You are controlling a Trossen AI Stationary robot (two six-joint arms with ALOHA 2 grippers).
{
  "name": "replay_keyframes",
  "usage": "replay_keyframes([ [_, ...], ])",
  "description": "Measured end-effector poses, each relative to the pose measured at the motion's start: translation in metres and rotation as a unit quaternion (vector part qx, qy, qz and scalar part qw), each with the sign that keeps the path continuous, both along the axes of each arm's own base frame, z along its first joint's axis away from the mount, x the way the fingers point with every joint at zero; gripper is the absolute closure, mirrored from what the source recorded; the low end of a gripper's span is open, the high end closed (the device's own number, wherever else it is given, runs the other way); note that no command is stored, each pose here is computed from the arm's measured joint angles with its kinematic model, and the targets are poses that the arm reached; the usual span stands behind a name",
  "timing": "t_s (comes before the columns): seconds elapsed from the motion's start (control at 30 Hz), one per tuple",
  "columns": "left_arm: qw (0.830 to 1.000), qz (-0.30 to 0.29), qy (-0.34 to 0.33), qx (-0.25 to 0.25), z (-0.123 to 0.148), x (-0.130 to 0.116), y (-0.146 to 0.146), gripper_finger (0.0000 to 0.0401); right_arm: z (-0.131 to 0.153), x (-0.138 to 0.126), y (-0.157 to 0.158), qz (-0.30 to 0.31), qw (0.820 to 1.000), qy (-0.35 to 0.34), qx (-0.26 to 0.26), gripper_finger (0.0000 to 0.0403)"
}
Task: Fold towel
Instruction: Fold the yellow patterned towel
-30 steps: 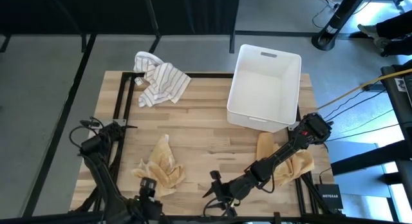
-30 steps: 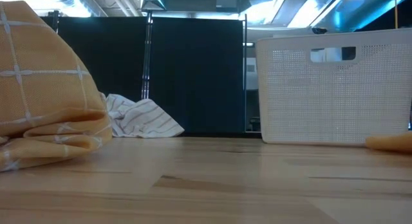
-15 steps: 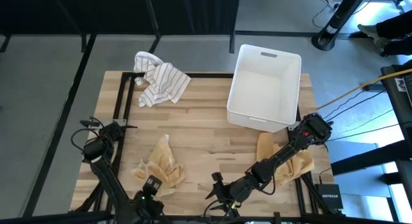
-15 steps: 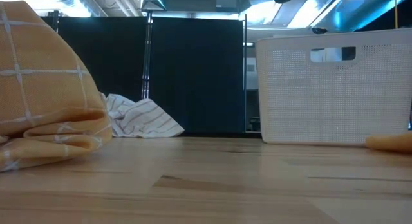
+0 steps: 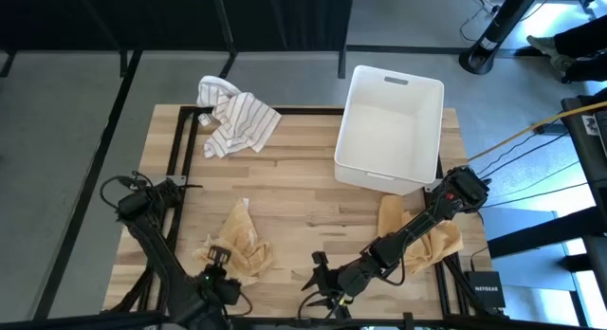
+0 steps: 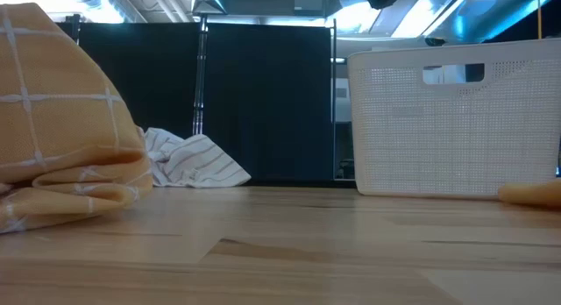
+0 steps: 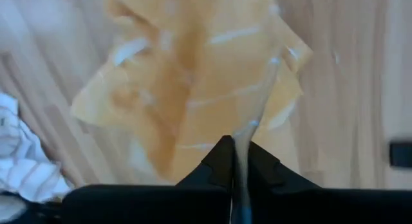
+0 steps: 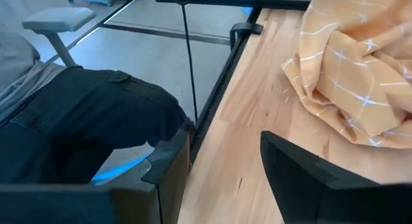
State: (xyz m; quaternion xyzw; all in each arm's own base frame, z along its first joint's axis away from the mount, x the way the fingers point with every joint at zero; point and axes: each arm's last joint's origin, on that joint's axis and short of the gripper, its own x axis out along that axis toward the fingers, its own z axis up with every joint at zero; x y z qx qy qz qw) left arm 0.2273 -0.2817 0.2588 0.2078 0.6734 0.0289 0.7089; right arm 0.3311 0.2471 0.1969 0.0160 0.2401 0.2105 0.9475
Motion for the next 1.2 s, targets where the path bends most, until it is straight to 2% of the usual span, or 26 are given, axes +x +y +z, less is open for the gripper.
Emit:
replay_keyframes([
  [0.1, 0.999, 0.017, -0.038, -0.02, 0.023, 0.005, 0.014, 0.0399, 0.019, -0.008, -0.007, -0.007, 0.999, 0.021, -0.026, 0.0208],
  [0.23, 0.988, 0.045, -0.134, -0.064, 0.079, 0.007, 0.042, 0.04, 0.066, -0.024, -0.021, -0.04, 0.997, 0.034, -0.055, 0.0208],
  [0.37, 0.958, 0.089, -0.252, -0.102, 0.135, 0.003, 0.078, 0.04, 0.106, -0.039, -0.031, -0.069, 0.996, 0.013, -0.052, 0.0208],
  [0.47, 0.935, 0.089, -0.326, -0.107, 0.17, -0.006, 0.105, 0.04, 0.115, -0.042, -0.035, -0.087, 0.995, -0.004, -0.053, 0.0208],
  [0.57, 0.905, 0.078, -0.404, -0.105, 0.201, -0.012, 0.125, 0.0399, 0.111, -0.04, -0.038, -0.103, 0.991, -0.01, -0.083, 0.0208],
  [0.7, 0.858, 0.057, -0.499, -0.109, 0.236, -0.014, 0.141, 0.0399, 0.102, -0.028, -0.043, -0.124, 0.988, -0.007, -0.097, 0.0208],
  [0.8, 0.838, 0.043, -0.533, -0.111, 0.25, -0.015, 0.147, 0.04, 0.093, -0.018, -0.043, -0.133, 0.986, -0.008, -0.095, 0.0208],
  [0.87, 0.834, 0.039, -0.54, -0.106, 0.252, -0.013, 0.15, 0.04, 0.085, -0.011, -0.041, -0.137, 0.986, -0.007, -0.096, 0.0208],
  [1.0, 0.841, 0.043, -0.532, -0.092, 0.249, -0.009, 0.153, 0.0399, 0.061, -0.001, -0.035, -0.147, 0.985, 0.021, -0.09, 0.0208],
  [1.2, 0.851, 0.05, -0.518, -0.076, 0.24, -0.001, 0.157, 0.0399, 0.023, 0.02, -0.013, -0.141, 0.989, 0.012, -0.041, 0.0208],
])
